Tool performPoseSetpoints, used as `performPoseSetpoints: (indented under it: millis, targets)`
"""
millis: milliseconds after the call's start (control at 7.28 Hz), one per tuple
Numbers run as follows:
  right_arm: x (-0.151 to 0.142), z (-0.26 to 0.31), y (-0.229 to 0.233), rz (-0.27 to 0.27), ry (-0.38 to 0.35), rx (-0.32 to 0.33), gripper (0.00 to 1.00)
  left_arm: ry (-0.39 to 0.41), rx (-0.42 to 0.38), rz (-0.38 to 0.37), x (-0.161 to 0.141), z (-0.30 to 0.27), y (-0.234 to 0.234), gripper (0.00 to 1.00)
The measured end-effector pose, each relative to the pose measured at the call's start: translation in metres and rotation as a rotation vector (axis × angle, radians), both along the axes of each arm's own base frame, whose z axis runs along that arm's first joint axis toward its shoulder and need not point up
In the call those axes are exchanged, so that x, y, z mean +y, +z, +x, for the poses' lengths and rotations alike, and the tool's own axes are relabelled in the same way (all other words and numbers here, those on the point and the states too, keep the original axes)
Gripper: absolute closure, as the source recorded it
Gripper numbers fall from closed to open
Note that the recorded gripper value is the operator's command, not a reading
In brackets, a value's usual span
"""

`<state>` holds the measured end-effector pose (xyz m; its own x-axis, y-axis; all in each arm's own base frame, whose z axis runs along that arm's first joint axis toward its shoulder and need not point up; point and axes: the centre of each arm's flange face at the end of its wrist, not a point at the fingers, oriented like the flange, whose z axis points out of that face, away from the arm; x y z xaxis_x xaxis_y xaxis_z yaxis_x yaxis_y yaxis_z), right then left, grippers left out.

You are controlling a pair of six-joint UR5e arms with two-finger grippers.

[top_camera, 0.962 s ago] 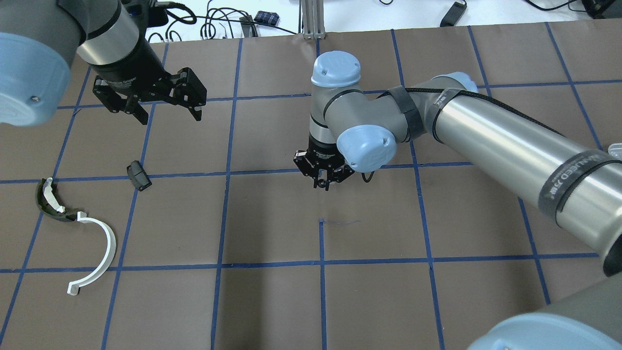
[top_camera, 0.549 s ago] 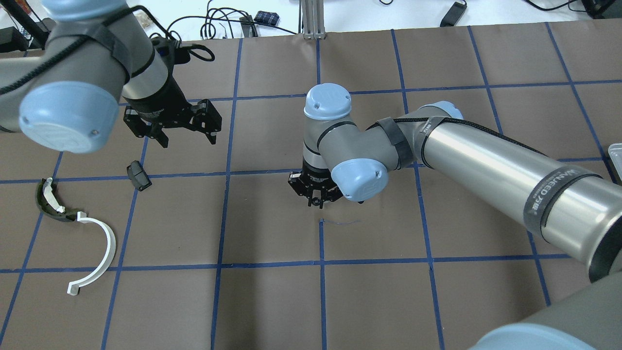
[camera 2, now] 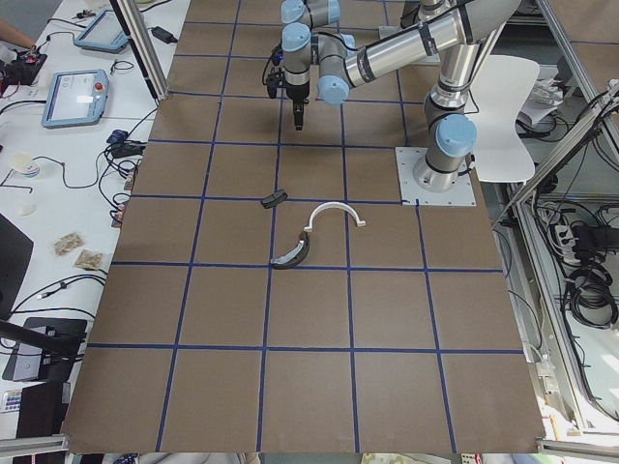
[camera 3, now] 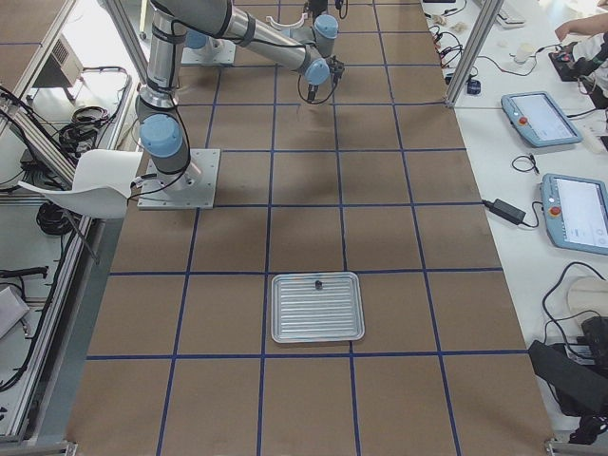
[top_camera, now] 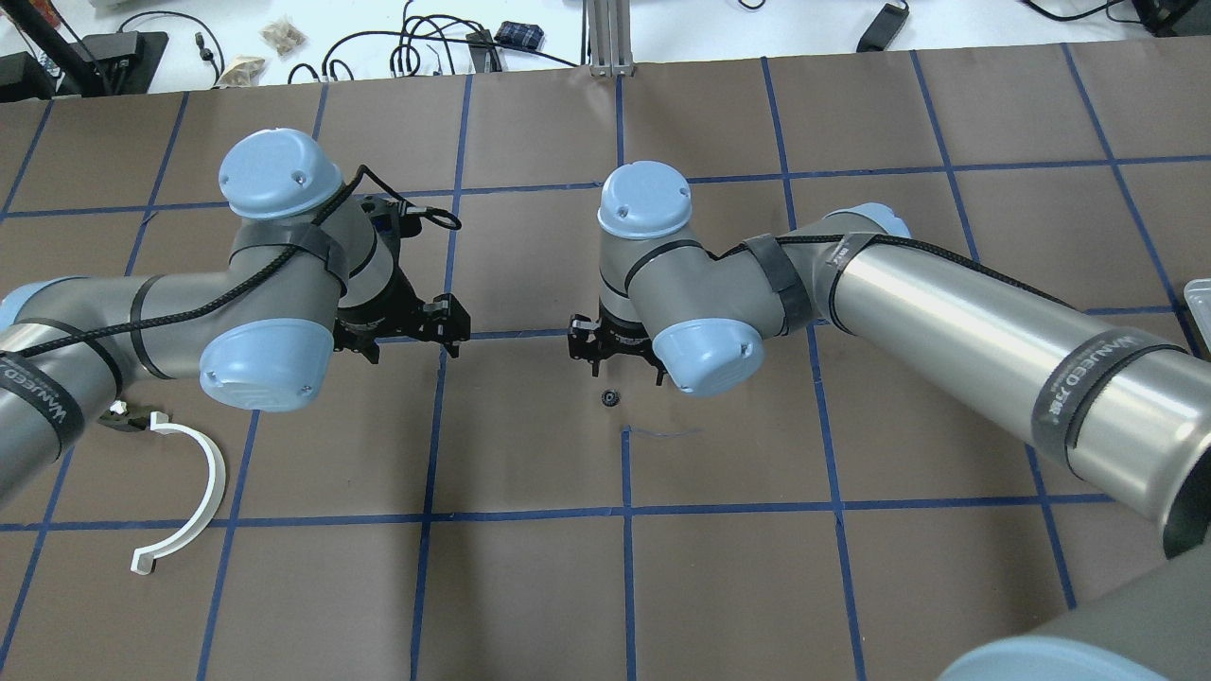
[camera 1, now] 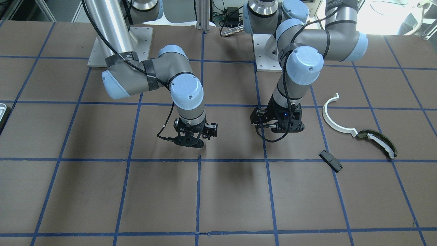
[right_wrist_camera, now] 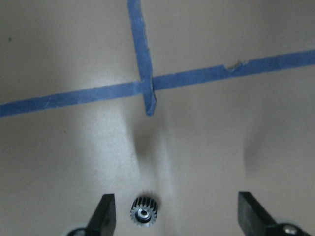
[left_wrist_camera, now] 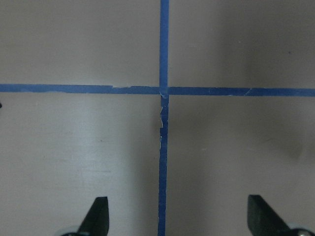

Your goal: Place bearing gear from tray to pile

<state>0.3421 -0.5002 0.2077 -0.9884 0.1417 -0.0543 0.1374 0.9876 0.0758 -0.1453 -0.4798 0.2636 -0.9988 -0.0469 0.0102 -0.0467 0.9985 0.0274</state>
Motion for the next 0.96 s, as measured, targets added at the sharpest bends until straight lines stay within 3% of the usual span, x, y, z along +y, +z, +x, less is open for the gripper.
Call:
performPoseSetpoints:
  millis: [275,549,687,962]
  targets:
    - [-0.045,-0.072,0.039,-0.066,0.033,-0.005,0.00,0.030,-0.005,0.003,0.008,-0.048,-0.024,0.00]
    - [-0.081,-0.187,0.073,-0.107,0.080,-0.004,0.00,0.038,0.008,-0.046,0.018,-0.114,-0.052,0.00]
    - [-0.092,-0.255,0.081,-0.113,0.038,0.000,0.00,0.045,0.024,-0.073,0.022,-0.143,-0.063,0.00]
    - [-0.096,-0.385,0.090,-0.113,-0.120,0.010,0.00,0.064,0.050,-0.098,0.025,-0.179,-0.078,0.00]
